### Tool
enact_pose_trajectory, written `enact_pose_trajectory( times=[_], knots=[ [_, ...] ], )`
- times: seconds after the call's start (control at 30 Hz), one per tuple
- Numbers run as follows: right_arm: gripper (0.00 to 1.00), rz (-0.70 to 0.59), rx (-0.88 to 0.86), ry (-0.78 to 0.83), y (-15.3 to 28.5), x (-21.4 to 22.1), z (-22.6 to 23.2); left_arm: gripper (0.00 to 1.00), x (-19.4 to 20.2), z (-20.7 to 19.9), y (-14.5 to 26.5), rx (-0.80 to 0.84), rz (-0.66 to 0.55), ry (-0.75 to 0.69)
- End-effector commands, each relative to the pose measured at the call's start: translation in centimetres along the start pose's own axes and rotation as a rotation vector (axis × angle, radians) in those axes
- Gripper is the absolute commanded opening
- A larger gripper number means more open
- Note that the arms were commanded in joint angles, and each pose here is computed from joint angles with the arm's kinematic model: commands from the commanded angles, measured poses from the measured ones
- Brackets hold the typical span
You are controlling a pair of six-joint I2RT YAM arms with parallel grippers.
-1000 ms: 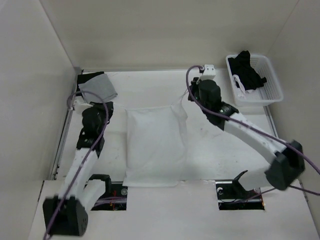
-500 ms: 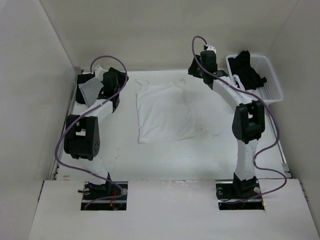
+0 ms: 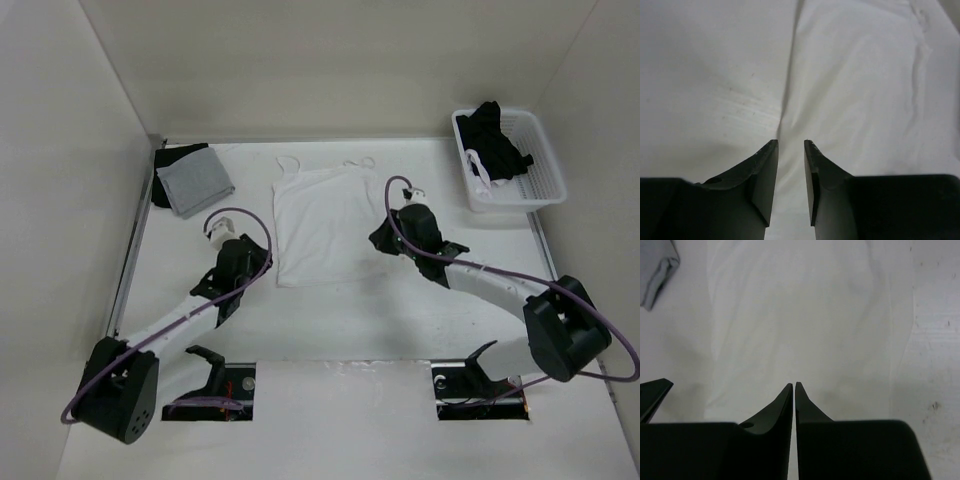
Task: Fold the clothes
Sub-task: Flatten the tank top out
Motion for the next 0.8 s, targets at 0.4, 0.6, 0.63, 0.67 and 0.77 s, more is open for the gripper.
enact_pose_trajectory(
  times=[0.4,0.6,0.63,0.67,0.77],
  knots=[
    [0.22,-0.061,-0.031,-0.058,3.8,3.5,-1.3,0.41,6.0,2.3,1.5,0.001,0.292,0.034],
    [0.35,-0.051,0.060,-0.103,3.4,4.4,-4.5,0.27,6.7,2.3,1.0,-0.011,0.314,0.024],
    [0.37,-0.042,0.075,-0.110,3.1,4.7,-5.0,0.21,6.6,2.1,0.9,-0.007,0.312,0.025],
    [0.39,-0.031,0.084,-0.116,2.8,4.8,-5.3,0.15,6.4,1.7,1.0,0.003,0.309,0.028],
    [0.42,0.001,0.096,-0.109,1.6,4.7,-5.4,0.07,5.2,0.3,1.6,0.056,0.279,0.047]
  ],
)
Point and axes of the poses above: each gripper's point midway between its finger pads, its own y axis back along the fingers, its own z axis along the line the jaws close on, x = y × z, the point moved 3 cm from there along y, back along the fingers, and after that the axes turned 10 degrees about y, right-handed, at the moved point
